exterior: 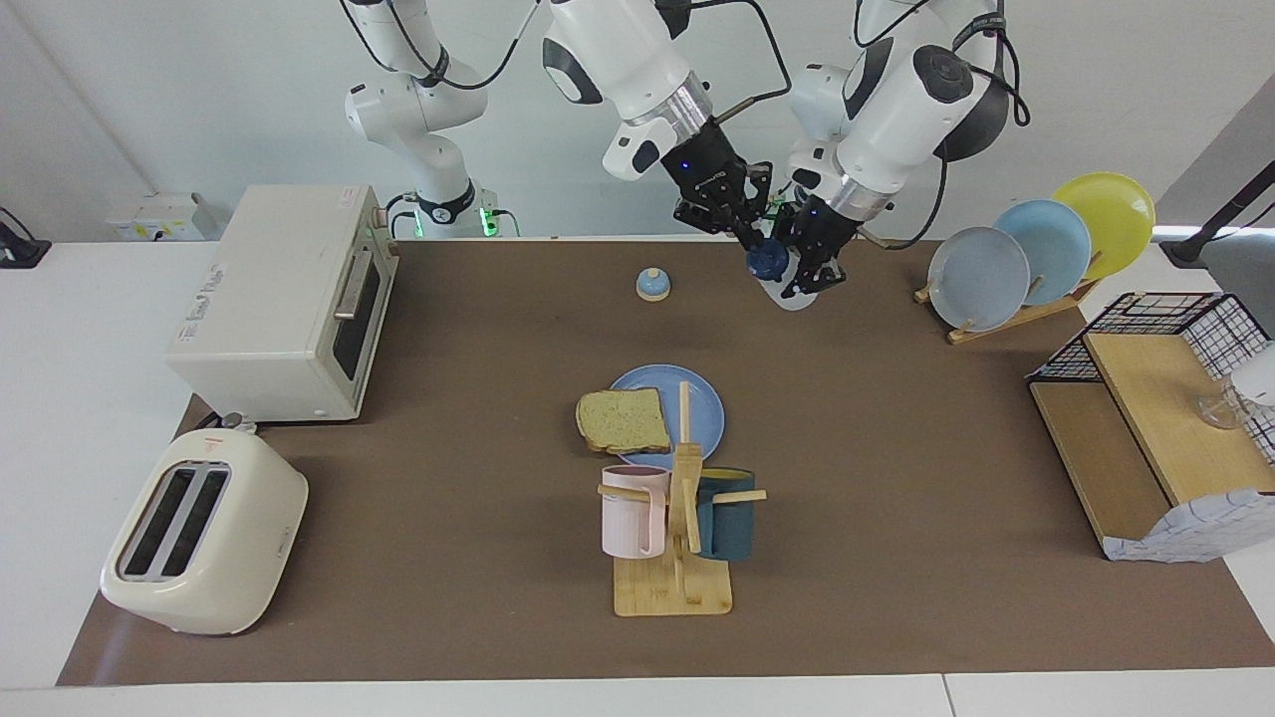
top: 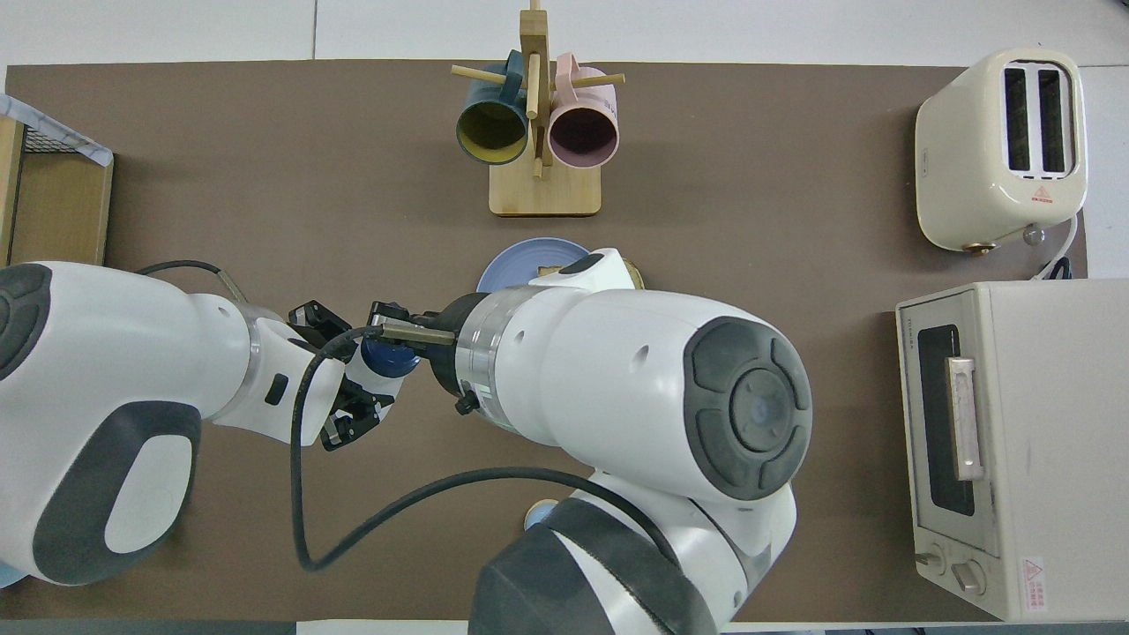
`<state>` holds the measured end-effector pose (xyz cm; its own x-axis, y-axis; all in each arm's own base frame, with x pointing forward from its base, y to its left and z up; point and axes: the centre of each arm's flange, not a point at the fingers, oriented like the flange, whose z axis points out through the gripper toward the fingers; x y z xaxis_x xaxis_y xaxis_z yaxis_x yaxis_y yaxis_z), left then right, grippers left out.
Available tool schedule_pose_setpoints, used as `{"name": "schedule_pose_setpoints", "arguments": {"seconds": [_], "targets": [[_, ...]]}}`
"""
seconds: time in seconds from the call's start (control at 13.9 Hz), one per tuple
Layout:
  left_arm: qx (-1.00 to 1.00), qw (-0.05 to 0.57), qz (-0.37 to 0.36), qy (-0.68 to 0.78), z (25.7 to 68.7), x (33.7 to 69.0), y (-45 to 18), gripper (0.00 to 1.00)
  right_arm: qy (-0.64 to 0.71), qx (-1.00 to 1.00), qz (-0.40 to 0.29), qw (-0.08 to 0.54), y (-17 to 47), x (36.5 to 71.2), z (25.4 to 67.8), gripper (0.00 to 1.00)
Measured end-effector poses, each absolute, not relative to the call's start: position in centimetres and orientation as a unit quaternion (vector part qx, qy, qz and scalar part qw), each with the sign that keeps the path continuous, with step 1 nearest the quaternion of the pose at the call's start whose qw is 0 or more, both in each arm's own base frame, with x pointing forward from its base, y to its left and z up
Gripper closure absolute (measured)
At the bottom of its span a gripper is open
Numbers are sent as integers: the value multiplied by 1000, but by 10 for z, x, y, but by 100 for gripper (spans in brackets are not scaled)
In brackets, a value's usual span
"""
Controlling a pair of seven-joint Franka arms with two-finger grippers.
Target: Put bread on plate and add seasoning
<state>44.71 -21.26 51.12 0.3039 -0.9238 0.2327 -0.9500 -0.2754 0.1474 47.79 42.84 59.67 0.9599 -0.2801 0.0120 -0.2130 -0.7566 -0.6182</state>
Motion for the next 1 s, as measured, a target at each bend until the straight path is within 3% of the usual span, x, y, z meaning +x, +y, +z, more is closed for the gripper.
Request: {"name": "schedule_pose_setpoints", "arguments": {"seconds": [1.0], "targets": [[801,129,58,-582,514,450,-208,55,240,-874,-56,419,418,491,600,89]]}}
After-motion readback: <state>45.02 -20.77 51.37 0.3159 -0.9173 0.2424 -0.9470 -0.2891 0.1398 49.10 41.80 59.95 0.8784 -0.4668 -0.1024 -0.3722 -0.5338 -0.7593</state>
